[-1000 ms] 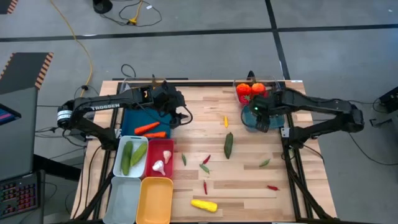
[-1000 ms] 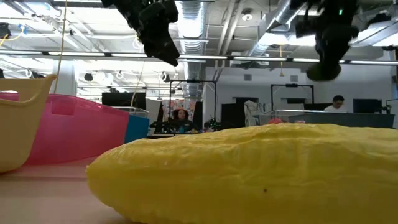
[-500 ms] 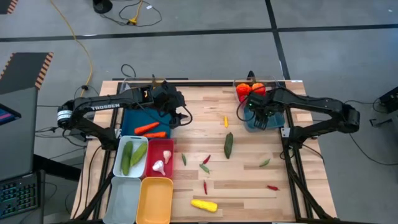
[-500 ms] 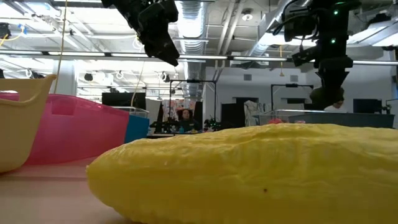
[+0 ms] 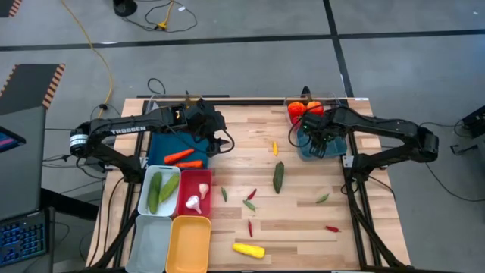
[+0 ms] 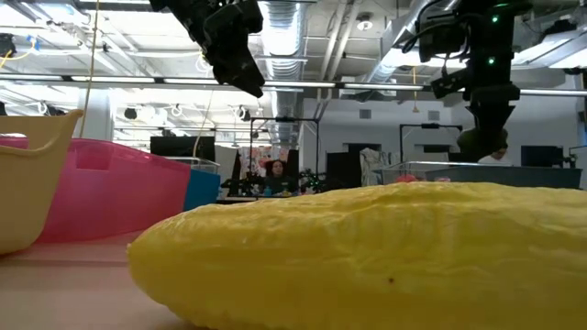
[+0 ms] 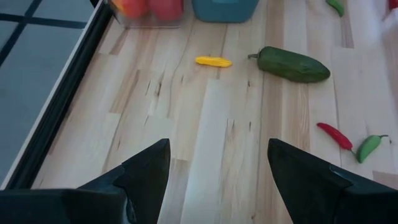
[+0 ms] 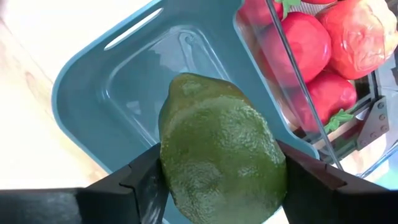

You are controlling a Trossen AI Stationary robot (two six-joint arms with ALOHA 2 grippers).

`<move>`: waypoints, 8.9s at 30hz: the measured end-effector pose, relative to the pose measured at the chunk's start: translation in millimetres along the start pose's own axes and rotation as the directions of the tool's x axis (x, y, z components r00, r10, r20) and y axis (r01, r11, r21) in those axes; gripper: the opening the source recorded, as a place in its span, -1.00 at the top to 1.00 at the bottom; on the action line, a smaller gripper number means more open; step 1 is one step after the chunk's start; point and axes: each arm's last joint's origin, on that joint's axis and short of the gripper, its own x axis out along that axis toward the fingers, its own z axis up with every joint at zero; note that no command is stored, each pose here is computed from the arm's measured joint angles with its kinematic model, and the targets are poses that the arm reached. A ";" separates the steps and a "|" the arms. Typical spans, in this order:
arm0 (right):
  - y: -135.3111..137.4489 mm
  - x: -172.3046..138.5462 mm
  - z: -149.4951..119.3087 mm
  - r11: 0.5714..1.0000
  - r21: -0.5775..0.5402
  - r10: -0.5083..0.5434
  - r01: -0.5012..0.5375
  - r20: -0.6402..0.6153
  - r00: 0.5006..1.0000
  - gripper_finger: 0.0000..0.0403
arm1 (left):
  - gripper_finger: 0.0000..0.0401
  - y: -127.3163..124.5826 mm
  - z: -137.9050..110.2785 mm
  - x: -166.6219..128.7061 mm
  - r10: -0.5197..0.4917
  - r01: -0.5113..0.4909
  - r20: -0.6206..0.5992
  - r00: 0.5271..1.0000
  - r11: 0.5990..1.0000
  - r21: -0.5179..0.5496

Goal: Sort produce into baskets
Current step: Put the green lime into the green bin, then put the middle left green chili pepper into the yellow bin, then put the left green chili pepper into the yellow bin

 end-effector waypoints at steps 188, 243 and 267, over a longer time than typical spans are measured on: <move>214.0 -84.2 18.4 0.849 -0.322 0.529 -0.419 0.527 0.665 -0.72 | 0.95 -173.2 -63.3 155.2 -0.009 0.392 -0.695 0.719 0.832 0.394; 214.9 -85.0 18.0 0.846 -0.325 0.533 -0.423 0.530 0.660 -0.72 | 0.14 -289.4 -41.3 31.9 -0.089 0.562 -0.873 0.479 0.795 0.228; 264.3 -10.9 63.8 0.893 -0.297 0.449 -0.339 0.524 0.724 -0.71 | 0.15 -248.9 -1.8 -52.6 0.044 0.286 -0.596 0.801 0.848 0.447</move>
